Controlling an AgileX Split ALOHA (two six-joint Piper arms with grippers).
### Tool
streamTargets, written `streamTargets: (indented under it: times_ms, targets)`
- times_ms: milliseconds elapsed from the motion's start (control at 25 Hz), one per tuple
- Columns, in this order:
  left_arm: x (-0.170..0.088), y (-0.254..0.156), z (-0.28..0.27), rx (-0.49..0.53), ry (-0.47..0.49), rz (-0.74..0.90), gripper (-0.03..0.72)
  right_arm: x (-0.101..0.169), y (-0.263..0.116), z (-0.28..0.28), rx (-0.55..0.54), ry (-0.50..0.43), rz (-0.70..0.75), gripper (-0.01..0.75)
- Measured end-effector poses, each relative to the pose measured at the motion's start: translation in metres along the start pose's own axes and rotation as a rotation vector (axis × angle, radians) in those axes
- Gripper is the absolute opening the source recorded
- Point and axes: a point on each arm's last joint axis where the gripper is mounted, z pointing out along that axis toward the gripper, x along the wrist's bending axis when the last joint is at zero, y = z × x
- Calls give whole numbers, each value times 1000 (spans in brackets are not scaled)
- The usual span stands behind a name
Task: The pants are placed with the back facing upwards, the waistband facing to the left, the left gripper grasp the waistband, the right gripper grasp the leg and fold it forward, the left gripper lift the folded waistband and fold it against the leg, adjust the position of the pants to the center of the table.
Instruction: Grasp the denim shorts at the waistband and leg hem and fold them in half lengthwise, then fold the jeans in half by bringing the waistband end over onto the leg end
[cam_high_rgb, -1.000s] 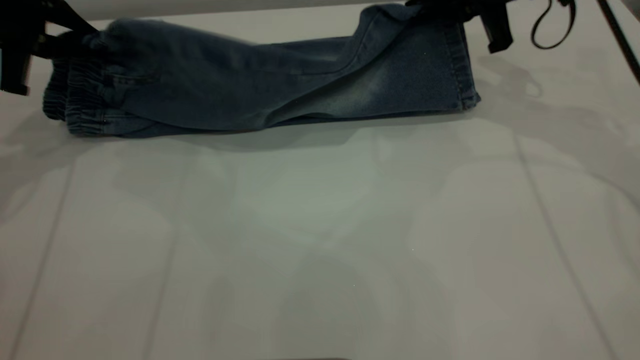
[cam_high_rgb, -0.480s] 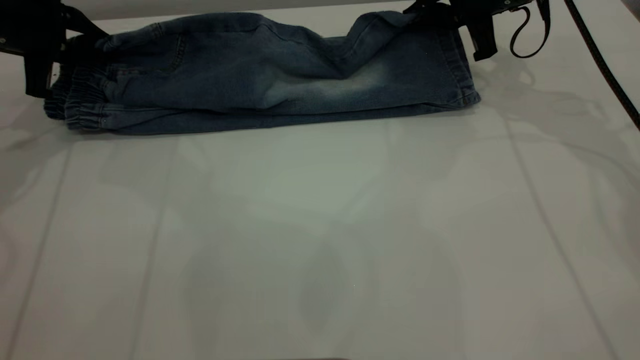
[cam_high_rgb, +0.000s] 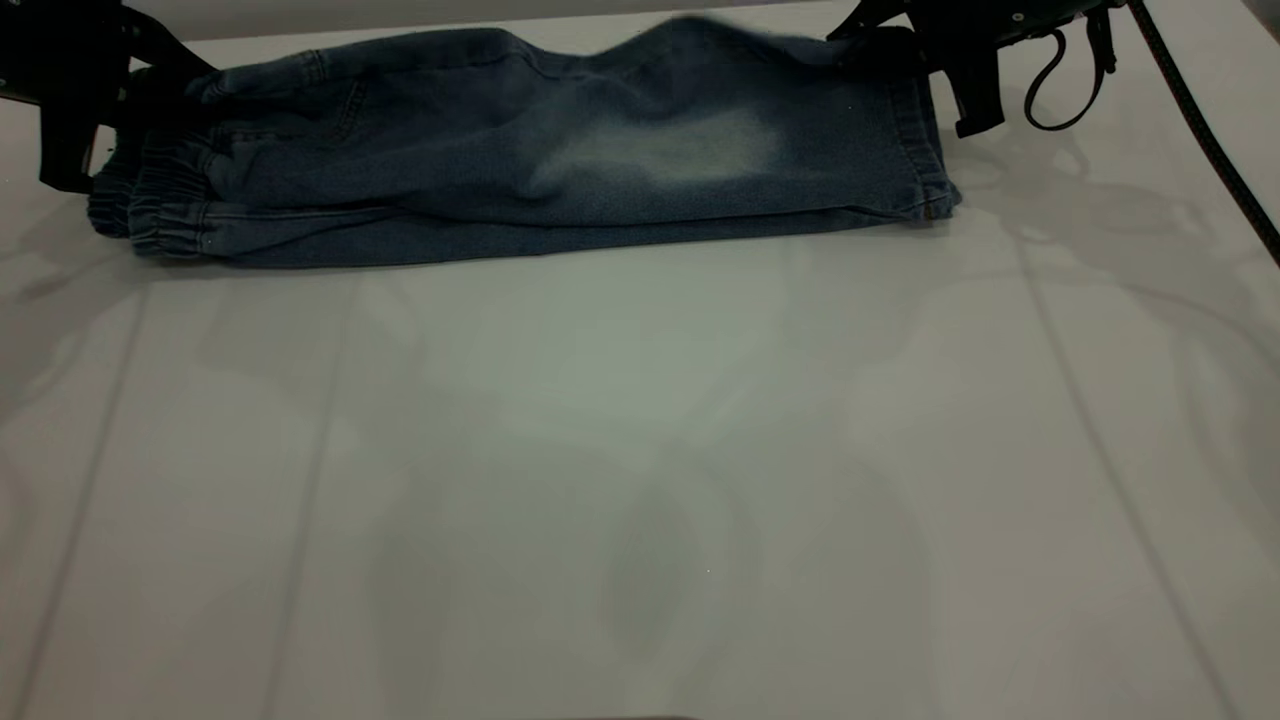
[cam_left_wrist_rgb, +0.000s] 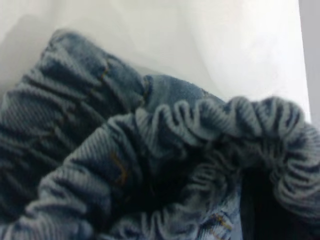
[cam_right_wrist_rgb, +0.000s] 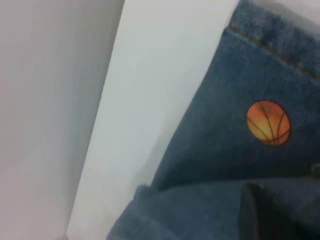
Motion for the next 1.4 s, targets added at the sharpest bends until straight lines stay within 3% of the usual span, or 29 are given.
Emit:
streamTargets:
  times_ms: [200,360,480,600,760,880,1120,1400]
  targets:
    - [-2,-2,0,23,-22,118,360,1,-3,0,27,16,-47,268]
    - [-6,-6,-2,64,-55,255,530,7,-8,-2,74,56,-204,410]
    - [-13,-7,-9,79,-62,351,592,18,-10,-9,73,89,-354,506]
    - [-23,-7,-22,82,-65,453,603,34,-13,-19,78,139,-467,572]
    - [-30,-1,-41,91,-55,515,600,54,-24,-32,136,235,-551,586]
    - [-20,8,-50,130,-9,498,594,58,-30,-36,185,272,-573,586]
    - [8,22,-62,194,172,542,592,56,-33,-36,223,266,-613,586]
    - [27,14,-41,284,166,426,592,56,-34,-37,236,275,-612,586]
